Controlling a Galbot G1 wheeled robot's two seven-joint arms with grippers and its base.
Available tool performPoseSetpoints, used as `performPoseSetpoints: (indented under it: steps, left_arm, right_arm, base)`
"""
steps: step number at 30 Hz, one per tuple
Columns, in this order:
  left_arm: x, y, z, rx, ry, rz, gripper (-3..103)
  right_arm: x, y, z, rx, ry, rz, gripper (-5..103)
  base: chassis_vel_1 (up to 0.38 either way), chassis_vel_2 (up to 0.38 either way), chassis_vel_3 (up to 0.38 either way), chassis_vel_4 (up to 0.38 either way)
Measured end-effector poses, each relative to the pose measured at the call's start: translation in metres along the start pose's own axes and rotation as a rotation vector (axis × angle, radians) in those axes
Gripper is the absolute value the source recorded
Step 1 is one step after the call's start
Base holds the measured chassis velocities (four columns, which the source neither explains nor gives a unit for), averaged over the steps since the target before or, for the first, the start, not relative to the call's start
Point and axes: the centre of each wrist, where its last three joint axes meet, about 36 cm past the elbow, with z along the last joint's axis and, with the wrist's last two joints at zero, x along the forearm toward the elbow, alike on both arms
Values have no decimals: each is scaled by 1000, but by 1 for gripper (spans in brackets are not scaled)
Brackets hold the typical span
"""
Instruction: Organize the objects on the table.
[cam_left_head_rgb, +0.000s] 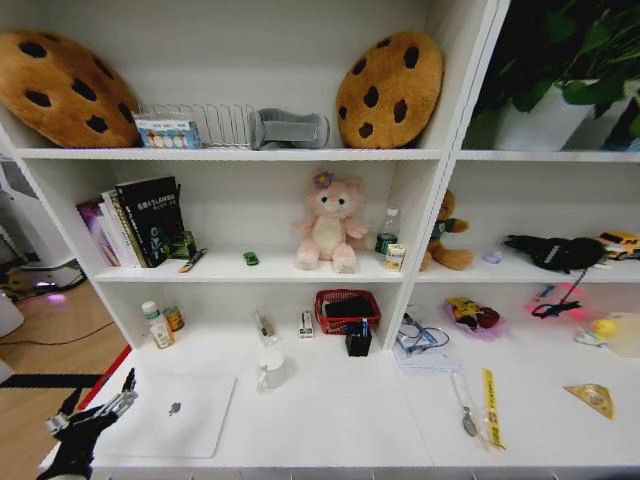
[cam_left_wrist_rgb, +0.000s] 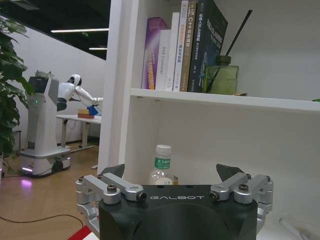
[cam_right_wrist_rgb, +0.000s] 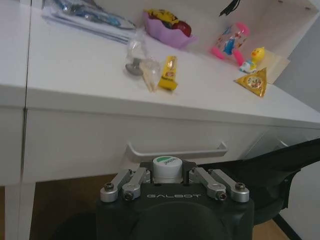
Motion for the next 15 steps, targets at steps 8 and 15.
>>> performPoseSetpoints:
  steps: [8,15]
  left_arm:
    - [0,0,0,0,0,0,100]
    - [0,0,0,0,0,0,100]
  right_arm:
    - [-41,15,58,44,28,-37,28]
    - [-116,26,99,104,13,-55,28]
  base:
    - [0,0,0,0]
    - [0,0,0,0]
